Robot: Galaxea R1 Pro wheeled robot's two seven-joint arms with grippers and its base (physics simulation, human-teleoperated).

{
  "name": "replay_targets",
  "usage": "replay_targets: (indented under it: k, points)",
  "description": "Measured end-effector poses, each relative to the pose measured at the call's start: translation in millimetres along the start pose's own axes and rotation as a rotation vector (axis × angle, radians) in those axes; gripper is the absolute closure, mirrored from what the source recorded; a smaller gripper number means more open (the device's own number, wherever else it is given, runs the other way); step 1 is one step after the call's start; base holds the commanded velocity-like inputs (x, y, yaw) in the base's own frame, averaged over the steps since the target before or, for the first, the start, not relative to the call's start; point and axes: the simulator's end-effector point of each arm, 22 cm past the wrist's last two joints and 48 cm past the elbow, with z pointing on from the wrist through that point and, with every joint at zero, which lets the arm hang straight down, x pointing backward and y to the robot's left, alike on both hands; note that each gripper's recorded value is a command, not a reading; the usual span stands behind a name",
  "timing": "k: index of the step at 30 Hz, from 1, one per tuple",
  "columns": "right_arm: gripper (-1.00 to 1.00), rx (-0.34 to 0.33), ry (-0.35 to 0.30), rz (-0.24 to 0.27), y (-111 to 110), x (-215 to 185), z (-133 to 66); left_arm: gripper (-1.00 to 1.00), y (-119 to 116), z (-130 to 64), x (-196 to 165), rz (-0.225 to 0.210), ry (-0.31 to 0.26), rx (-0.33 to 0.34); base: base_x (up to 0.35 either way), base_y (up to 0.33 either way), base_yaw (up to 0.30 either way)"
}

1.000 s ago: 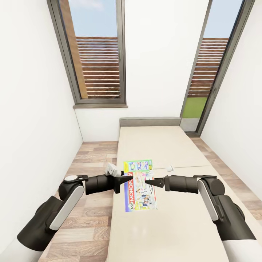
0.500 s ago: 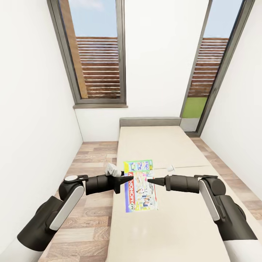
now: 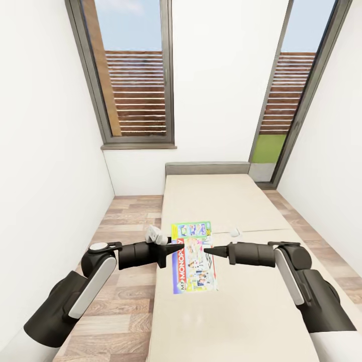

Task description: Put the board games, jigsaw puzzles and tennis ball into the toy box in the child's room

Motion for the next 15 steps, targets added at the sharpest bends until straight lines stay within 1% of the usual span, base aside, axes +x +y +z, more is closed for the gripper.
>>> replay_targets:
  k: [15]
  points:
    - [1.00, -0.003, 0.003, -0.001, 1.0, 0.4, 0.9, 1.00, 0.8, -0.1, 0.4, 0.002, 0.002, -0.003, 0.000, 0.000, 0.000]
